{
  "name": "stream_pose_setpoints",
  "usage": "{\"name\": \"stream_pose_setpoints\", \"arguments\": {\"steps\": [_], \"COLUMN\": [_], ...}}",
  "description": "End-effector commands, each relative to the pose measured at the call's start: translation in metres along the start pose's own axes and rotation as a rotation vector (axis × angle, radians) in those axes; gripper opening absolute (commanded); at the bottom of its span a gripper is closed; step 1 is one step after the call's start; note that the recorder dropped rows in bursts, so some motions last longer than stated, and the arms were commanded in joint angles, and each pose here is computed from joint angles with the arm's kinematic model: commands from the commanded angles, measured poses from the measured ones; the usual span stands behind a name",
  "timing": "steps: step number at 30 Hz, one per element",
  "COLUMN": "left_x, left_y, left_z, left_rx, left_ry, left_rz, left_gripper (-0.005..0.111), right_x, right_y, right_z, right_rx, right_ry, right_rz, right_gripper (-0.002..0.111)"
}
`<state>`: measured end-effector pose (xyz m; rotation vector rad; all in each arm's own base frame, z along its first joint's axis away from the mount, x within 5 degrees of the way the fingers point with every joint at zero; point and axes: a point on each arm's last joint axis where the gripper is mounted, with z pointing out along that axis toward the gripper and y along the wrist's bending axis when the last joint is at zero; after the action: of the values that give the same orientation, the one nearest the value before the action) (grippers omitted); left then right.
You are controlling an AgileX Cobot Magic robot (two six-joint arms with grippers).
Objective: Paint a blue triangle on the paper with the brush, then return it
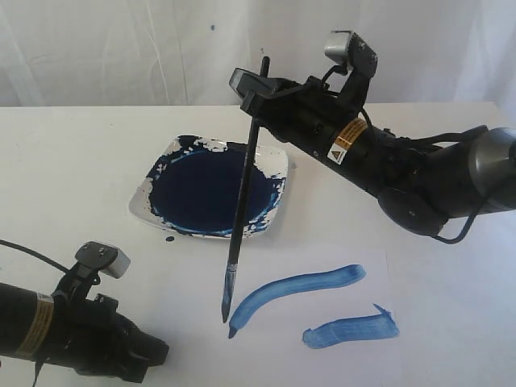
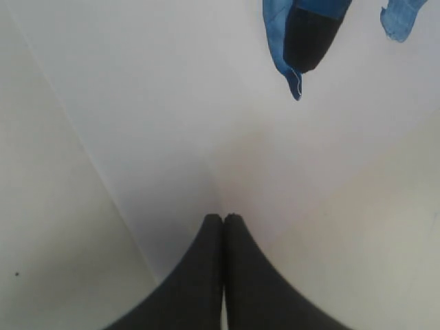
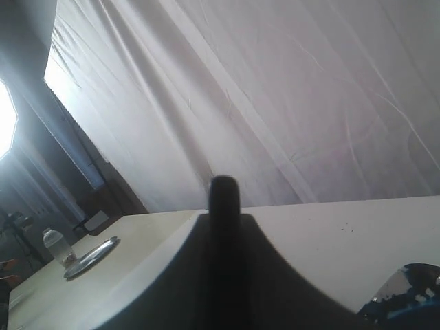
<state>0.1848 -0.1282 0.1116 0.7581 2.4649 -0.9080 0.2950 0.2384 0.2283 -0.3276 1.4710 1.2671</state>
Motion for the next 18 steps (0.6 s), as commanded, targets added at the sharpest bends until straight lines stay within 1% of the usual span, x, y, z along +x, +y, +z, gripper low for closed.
{"name": "stream_pose_setpoints", "arguments": {"steps": [1,18], "left_x": [0.003,0.003], "left_y": [0.0006,0.0006], "left_z": [0.0007,0.0007], "left_rx": [-0.021,-0.021], "left_ry": [0.024,0.024], "left_rz": [0.02,0.02], "left_gripper": [0.0,0.0], "right_x": [0.0005,0.0073], "right_y": [0.0009,0.0024], "right_z": [0.0007,0.0008], "right_rx": [-0.005,-0.003], "right_ry": [0.005,0.059], "right_rz": [-0.012,-0.042], "right_gripper": [0.0,0.0]}}
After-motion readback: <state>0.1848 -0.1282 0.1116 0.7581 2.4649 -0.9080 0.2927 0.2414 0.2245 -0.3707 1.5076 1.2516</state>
